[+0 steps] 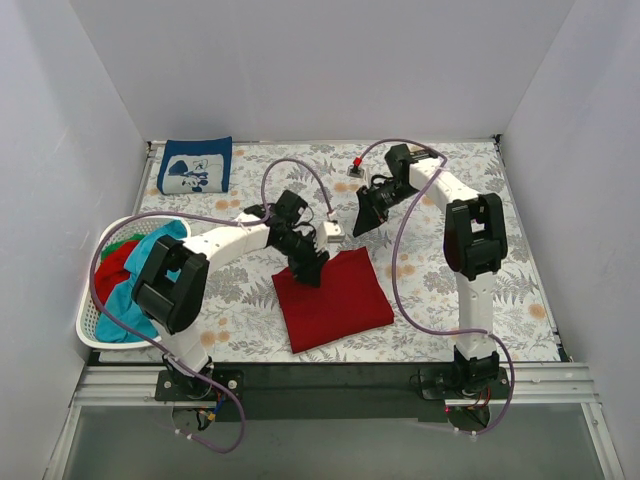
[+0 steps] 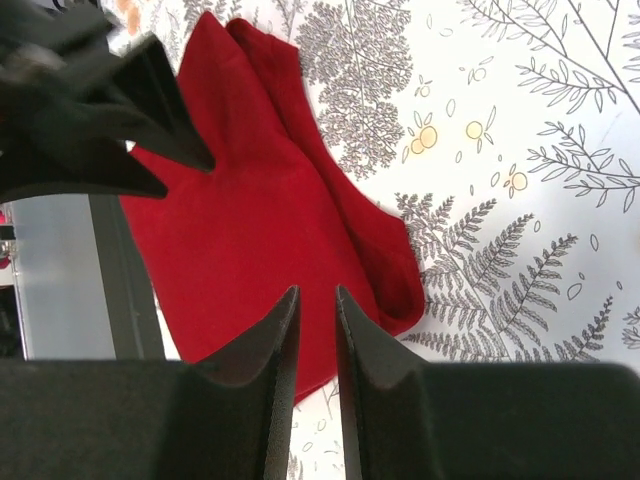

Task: Fold and stack the t-shirts
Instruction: Fold the tshirt

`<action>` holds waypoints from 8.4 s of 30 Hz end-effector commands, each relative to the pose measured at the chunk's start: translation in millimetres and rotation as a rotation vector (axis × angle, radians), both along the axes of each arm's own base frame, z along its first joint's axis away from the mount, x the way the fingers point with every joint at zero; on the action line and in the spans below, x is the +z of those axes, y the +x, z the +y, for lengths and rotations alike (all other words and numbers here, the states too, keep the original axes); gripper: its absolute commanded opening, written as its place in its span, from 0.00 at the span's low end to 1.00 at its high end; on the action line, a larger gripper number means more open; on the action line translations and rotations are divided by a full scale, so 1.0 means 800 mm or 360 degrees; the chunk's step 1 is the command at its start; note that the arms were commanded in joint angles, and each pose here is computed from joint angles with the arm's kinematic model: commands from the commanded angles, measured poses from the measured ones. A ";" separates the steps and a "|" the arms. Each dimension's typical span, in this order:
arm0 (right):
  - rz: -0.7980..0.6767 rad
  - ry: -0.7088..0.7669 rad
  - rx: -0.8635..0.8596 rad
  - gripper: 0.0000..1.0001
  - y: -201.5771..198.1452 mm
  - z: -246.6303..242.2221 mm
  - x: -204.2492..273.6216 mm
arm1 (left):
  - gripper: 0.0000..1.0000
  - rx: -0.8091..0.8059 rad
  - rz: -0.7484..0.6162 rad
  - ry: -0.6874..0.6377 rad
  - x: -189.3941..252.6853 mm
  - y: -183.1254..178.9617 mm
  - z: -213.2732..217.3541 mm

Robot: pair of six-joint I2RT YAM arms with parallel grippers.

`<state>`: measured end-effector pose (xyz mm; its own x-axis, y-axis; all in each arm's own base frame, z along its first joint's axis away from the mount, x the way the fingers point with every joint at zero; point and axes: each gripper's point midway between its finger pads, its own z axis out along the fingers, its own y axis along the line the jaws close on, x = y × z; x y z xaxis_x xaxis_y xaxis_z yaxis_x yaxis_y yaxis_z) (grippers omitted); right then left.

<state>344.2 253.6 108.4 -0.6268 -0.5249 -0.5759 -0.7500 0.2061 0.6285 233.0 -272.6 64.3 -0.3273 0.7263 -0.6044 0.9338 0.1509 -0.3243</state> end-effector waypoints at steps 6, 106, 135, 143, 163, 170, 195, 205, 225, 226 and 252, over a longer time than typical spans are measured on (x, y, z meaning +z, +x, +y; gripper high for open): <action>0.0040 -0.0055 0.0065 0.29 -0.011 -0.006 -0.048 | 0.44 0.0304 -0.0017 -0.0062 0.021 0.096 -0.021; 0.0486 0.0144 0.0365 0.24 -0.102 0.077 -0.093 | 0.00 -0.0375 -0.0462 -0.0217 0.073 0.015 -0.044; 0.0570 -0.0073 0.0419 0.18 -0.138 0.045 -0.136 | 0.00 -0.0249 -0.0622 -0.0217 0.093 0.080 -0.034; 0.0428 -0.0125 0.0401 0.29 -0.111 0.047 -0.115 | 0.10 -0.0179 -0.0689 -0.0151 0.078 0.098 -0.028; -0.0208 -0.0477 0.0109 0.59 0.014 -0.023 -0.020 | 0.31 0.0493 -0.0120 -0.0154 0.117 0.093 0.034; -0.0102 -0.0377 0.0060 0.69 -0.003 -0.050 -0.007 | 0.41 0.0810 0.0383 -0.0180 0.082 0.125 0.066; 0.0203 -0.0377 0.0162 0.35 -0.054 -0.059 -0.080 | 0.38 0.0944 0.0736 0.0107 -0.021 0.105 0.093; 0.0191 -0.0409 0.0017 0.01 -0.007 -0.077 -0.088 | 0.00 0.1050 0.0699 0.0144 -0.042 0.144 0.102; -0.0144 -0.0393 -0.0316 0.46 0.119 -0.095 -0.051 | 0.19 0.1256 0.0386 -0.0036 -0.014 0.291 0.113; -0.0195 -0.0362 -0.0341 0.50 0.123 -0.098 -0.028 | 0.27 0.1274 0.0378 -0.0089 0.008 0.292 0.111; 0.0302 -0.0040 -0.0295 0.98 0.082 -0.006 -0.093 | 0.72 0.1510 0.1144 -0.0440 -0.039 0.232 0.026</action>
<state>379.2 280.4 58.7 -0.8141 -0.4150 -0.4061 -0.5289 0.2412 0.8137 408.0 -264.3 49.2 -0.9823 -0.0472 -0.1814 0.1331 0.5061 -0.8522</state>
